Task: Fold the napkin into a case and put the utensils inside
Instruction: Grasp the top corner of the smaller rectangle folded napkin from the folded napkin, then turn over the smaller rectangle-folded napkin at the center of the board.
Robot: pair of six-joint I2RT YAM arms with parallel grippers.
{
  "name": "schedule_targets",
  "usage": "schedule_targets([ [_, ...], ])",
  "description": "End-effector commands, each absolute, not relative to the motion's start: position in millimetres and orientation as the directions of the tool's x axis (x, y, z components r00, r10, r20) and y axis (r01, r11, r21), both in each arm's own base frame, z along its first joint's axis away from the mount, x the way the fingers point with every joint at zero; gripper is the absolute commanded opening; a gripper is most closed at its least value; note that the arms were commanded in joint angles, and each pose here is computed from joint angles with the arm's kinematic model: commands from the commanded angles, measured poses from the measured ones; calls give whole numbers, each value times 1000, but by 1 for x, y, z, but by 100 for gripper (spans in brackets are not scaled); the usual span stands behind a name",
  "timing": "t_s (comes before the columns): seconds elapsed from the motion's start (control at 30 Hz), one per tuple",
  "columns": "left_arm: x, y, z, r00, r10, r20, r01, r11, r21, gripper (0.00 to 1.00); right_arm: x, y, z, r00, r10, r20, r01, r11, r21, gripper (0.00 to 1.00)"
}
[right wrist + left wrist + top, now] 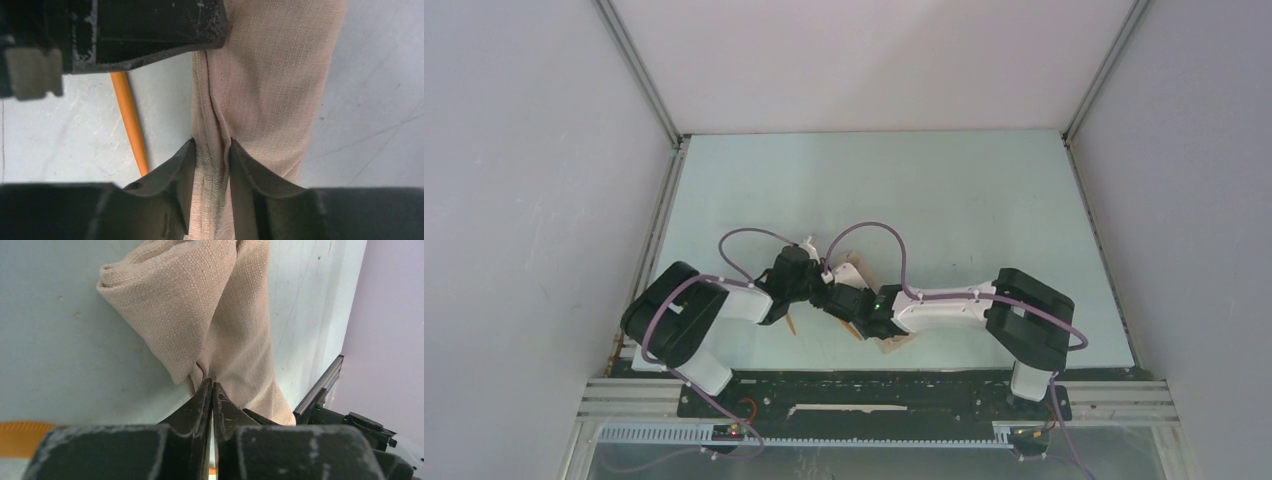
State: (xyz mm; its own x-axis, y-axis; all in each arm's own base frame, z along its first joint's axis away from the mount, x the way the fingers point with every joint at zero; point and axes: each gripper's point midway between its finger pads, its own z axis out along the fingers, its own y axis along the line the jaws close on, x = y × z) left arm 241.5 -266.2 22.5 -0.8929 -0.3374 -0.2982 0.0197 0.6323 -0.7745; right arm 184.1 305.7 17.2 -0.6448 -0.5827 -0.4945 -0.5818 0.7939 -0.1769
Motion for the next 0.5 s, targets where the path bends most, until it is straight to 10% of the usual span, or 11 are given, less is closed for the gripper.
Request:
schedule_targets([
  [0.0,253,-252,34,-861,-332,-385,57,689,-722,12,190,283,0,-656,-576,-489,-495,816,-298,30],
  [0.13,257,-241,56,-833,-327,-446,88,717,-691,28,193,290,13,-643,-546,-537,-491,832,-258,0],
  [0.47,263,-185,171,-587,-365,-723,245,771,-588,57,160,350,108,-674,-335,-658,-659,676,330,0],
])
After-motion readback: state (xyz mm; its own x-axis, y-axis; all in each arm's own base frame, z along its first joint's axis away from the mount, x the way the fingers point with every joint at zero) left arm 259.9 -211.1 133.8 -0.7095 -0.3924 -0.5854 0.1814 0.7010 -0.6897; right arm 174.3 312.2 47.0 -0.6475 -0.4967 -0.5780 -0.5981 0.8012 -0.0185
